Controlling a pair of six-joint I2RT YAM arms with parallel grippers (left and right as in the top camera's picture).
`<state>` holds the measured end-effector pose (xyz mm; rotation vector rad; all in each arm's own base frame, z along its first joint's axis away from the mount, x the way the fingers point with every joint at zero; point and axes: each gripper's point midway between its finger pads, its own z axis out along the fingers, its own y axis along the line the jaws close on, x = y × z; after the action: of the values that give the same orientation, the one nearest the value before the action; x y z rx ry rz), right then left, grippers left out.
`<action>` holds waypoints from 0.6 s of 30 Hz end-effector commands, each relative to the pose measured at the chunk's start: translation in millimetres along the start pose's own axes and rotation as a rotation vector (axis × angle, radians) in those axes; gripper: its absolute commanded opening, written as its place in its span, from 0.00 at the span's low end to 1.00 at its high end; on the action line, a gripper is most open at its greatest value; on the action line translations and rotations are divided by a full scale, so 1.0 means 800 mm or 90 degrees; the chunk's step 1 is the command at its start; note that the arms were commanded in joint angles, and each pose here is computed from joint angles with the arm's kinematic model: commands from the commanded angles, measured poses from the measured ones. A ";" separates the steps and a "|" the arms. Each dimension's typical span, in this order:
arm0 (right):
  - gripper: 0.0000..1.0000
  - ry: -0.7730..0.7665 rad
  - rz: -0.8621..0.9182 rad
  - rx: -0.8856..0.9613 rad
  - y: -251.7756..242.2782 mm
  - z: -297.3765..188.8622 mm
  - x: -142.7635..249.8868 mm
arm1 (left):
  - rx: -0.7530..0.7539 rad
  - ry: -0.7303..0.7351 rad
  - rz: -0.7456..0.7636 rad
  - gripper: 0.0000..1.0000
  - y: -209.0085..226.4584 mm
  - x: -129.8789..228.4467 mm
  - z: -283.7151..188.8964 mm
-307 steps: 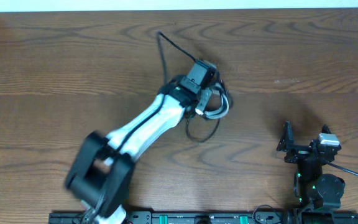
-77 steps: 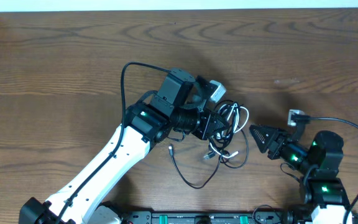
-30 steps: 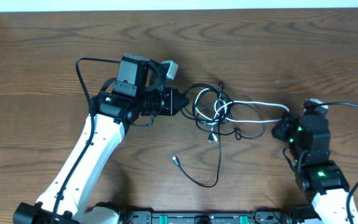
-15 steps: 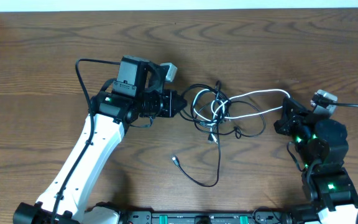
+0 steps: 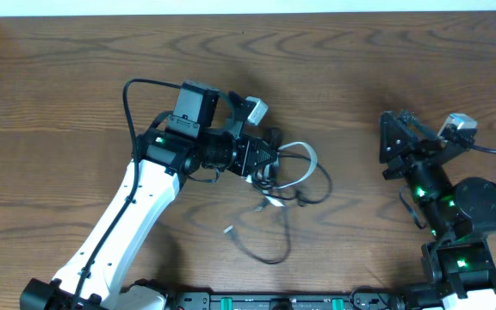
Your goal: Untangle cables
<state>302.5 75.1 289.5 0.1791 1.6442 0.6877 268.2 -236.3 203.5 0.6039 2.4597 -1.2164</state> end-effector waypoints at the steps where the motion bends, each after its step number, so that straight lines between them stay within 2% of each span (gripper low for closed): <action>1: 0.54 0.037 0.002 -0.033 0.013 -0.002 0.009 | -0.006 -0.014 0.020 0.07 -0.002 -0.007 -0.003; 7: 0.61 0.183 0.036 -0.107 0.032 -0.014 0.068 | -0.057 -0.079 -0.113 0.07 0.016 -0.036 -0.006; 10: 0.66 0.250 0.062 -0.111 0.032 -0.023 0.097 | -0.092 -0.126 -0.251 0.07 0.032 -0.049 -0.010; 15: 0.66 0.345 0.146 -0.090 0.030 -0.040 0.136 | -0.132 -0.194 -0.505 0.08 0.057 -0.055 -0.018; 18: 0.64 0.370 0.157 -0.120 0.043 -0.046 0.142 | -0.125 -0.208 -0.587 0.08 0.059 -0.055 -0.018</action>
<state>248.0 130.1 203.1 0.0874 2.1066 1.0314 321.6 -215.8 199.0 -0.4095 2.5834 -1.1428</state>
